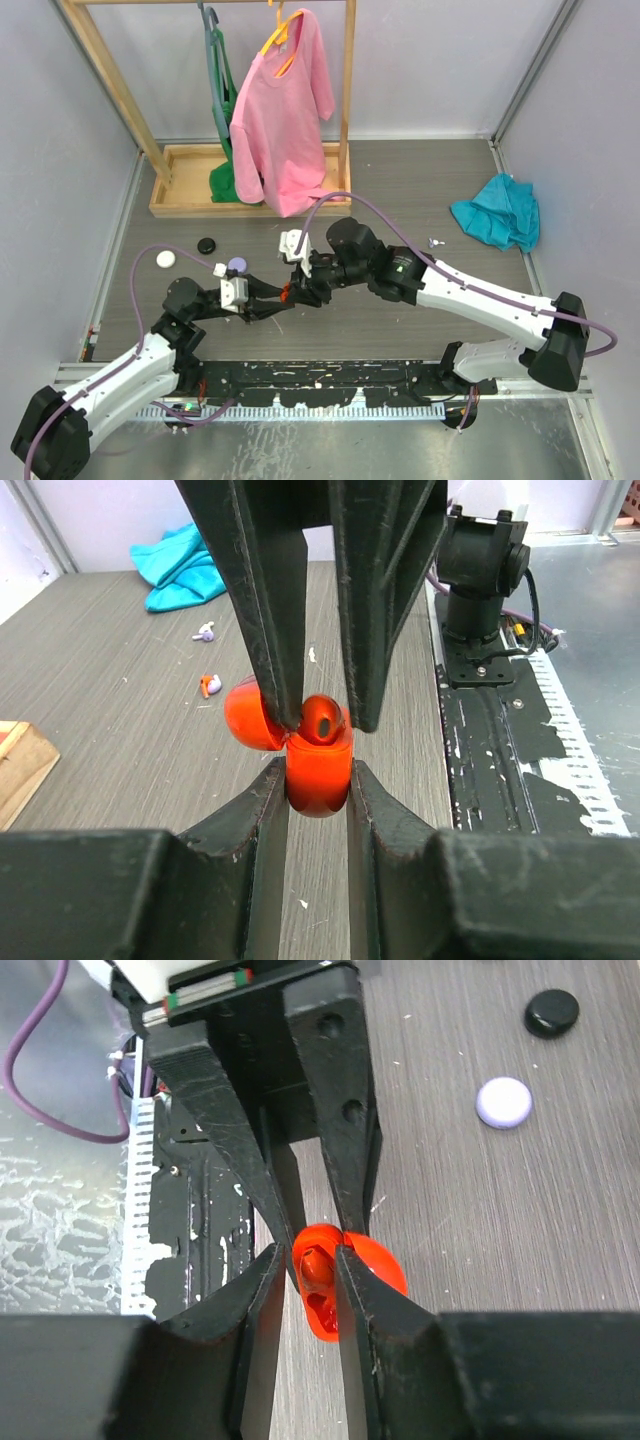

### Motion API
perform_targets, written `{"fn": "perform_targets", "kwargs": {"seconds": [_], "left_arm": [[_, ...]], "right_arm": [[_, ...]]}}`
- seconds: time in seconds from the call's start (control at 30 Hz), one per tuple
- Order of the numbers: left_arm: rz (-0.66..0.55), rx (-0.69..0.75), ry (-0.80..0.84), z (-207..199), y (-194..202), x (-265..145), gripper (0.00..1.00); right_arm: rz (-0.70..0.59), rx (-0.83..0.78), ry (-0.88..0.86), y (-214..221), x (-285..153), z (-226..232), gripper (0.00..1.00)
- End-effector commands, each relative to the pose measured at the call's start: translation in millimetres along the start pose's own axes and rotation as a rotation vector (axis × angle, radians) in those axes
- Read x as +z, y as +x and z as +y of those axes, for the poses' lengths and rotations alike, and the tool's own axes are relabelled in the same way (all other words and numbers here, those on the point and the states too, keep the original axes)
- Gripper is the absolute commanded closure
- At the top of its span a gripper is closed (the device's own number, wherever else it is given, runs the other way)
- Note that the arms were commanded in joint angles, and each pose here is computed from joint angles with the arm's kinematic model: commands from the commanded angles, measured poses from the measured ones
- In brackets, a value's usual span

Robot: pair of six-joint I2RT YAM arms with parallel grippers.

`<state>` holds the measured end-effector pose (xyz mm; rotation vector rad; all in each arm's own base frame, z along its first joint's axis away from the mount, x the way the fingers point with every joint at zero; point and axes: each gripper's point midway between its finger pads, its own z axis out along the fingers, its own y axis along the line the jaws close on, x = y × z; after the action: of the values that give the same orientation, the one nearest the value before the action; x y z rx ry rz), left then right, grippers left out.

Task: Insert the wireless bluetooth earbuds into the charging case
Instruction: Place the earbud in the charging case, then pick up the earbud from the center of the board.

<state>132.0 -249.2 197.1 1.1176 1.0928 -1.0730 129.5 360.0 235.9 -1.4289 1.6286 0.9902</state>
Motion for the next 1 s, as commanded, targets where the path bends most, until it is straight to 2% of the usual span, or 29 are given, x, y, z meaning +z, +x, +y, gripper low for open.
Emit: {"fn": "perform_targets", "kwargs": {"seconds": [0.0, 0.3, 0.5, 0.7, 0.83, 0.97], "left_arm": [[-0.101, 0.112, 0.067, -6.0, -39.3, 6.6, 1.00], [-0.087, 0.105, 0.052, -1.4, -33.7, 8.2, 1.00], [-0.055, 0.099, -0.043, 15.9, -23.2, 7.6, 1.00], [-0.013, 0.098, -0.205, 43.4, -12.8, 1.5, 1.00], [-0.007, 0.099, -0.227, 47.1, -11.6, 0.2, 1.00], [-0.011, 0.102, -0.233, 47.5, -13.6, -0.5, 1.00]], "right_arm": [[-0.054, -0.107, -0.059, -24.1, 4.4, 4.9, 0.67], [-0.085, -0.145, 0.008, -45.8, -6.3, -4.5, 0.57], [-0.118, -0.078, 0.194, -58.0, -28.3, -29.8, 0.52], [-0.136, 0.118, 0.458, -38.6, -67.3, -80.8, 0.47], [-0.126, 0.328, 0.631, -6.4, -97.1, -130.1, 0.47], [-0.055, 0.463, 0.776, 35.9, -111.3, -163.9, 0.47]]}}
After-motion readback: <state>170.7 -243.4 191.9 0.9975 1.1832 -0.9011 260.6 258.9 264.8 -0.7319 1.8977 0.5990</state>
